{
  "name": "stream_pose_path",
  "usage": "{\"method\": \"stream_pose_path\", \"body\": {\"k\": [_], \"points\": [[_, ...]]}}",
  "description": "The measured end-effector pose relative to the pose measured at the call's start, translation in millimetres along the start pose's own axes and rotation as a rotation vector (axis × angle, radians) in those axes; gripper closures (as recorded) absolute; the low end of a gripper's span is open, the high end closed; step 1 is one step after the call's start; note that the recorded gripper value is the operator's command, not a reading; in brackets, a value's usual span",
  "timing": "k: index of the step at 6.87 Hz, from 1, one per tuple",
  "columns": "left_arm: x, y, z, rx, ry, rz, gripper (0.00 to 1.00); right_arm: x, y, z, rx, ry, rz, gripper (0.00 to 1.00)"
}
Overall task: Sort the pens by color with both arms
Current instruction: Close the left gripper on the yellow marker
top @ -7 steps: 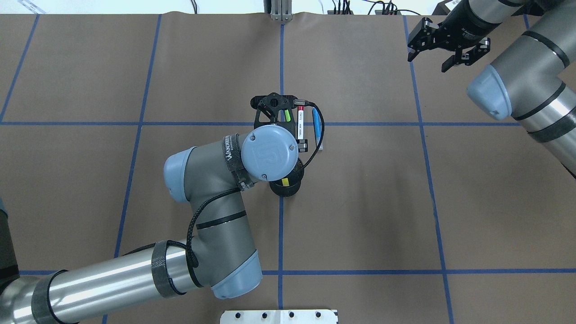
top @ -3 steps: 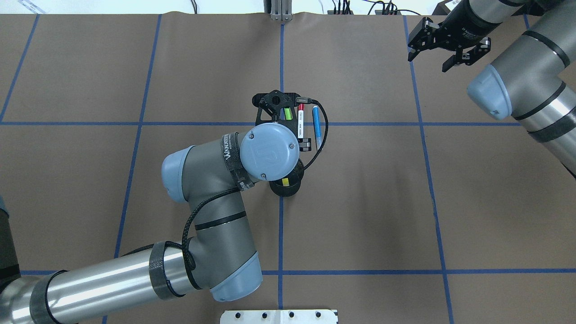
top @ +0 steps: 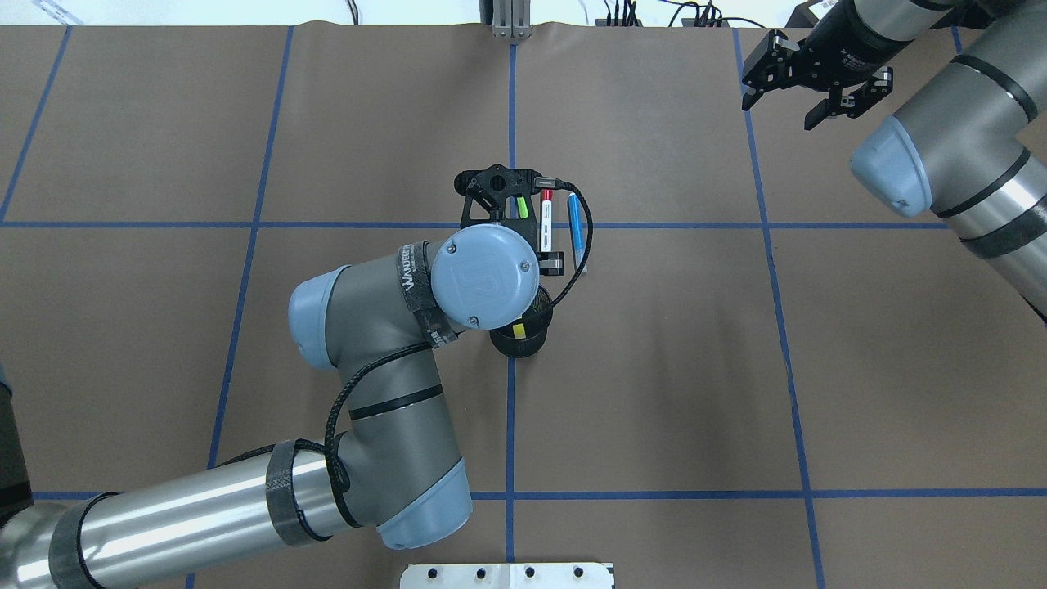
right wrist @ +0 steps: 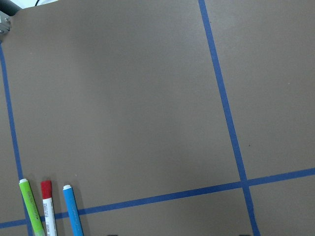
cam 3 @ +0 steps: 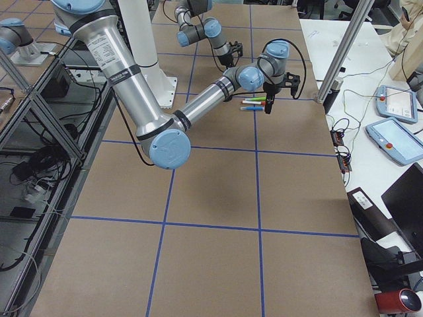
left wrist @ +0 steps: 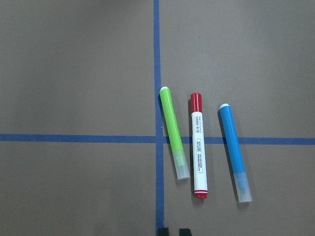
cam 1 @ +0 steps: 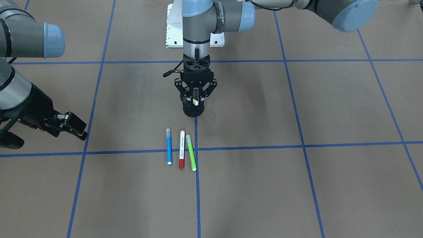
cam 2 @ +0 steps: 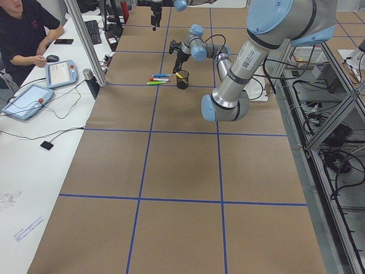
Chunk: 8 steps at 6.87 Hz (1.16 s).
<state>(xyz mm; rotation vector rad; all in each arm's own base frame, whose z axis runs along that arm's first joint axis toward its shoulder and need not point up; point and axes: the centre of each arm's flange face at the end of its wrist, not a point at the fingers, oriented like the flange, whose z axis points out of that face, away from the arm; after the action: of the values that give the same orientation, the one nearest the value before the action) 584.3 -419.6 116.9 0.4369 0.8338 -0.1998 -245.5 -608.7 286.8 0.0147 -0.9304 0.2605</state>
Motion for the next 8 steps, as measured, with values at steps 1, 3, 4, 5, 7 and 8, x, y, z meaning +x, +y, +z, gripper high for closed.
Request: {"method": "stream_pose_path", "body": {"k": [1, 3, 4, 5, 7, 8], "points": [[-3, 1, 1, -0.001, -0.003, 0.000, 0.53, 0, 0, 0, 0.000, 0.000, 0.000, 0.14], [-8, 4, 3, -0.002, -0.005, -0.006, 0.54, 0, 0, 0, 0.000, 0.000, 0.000, 0.14], [-8, 6, 3, -0.004, -0.005, -0.007, 0.54, 0, 0, 0, 0.000, 0.001, -0.001, 0.14], [-6, 9, 3, -0.007, -0.002, -0.012, 0.54, 1, 0, 1, -0.001, 0.001, -0.001, 0.14], [-3, 16, 2, -0.015, 0.002, -0.033, 0.55, 1, -1, 0, 0.001, 0.002, 0.000, 0.14], [-2, 20, 3, -0.019, 0.003, -0.038, 0.56, 1, -2, -1, 0.002, 0.001, 0.001, 0.14]]}}
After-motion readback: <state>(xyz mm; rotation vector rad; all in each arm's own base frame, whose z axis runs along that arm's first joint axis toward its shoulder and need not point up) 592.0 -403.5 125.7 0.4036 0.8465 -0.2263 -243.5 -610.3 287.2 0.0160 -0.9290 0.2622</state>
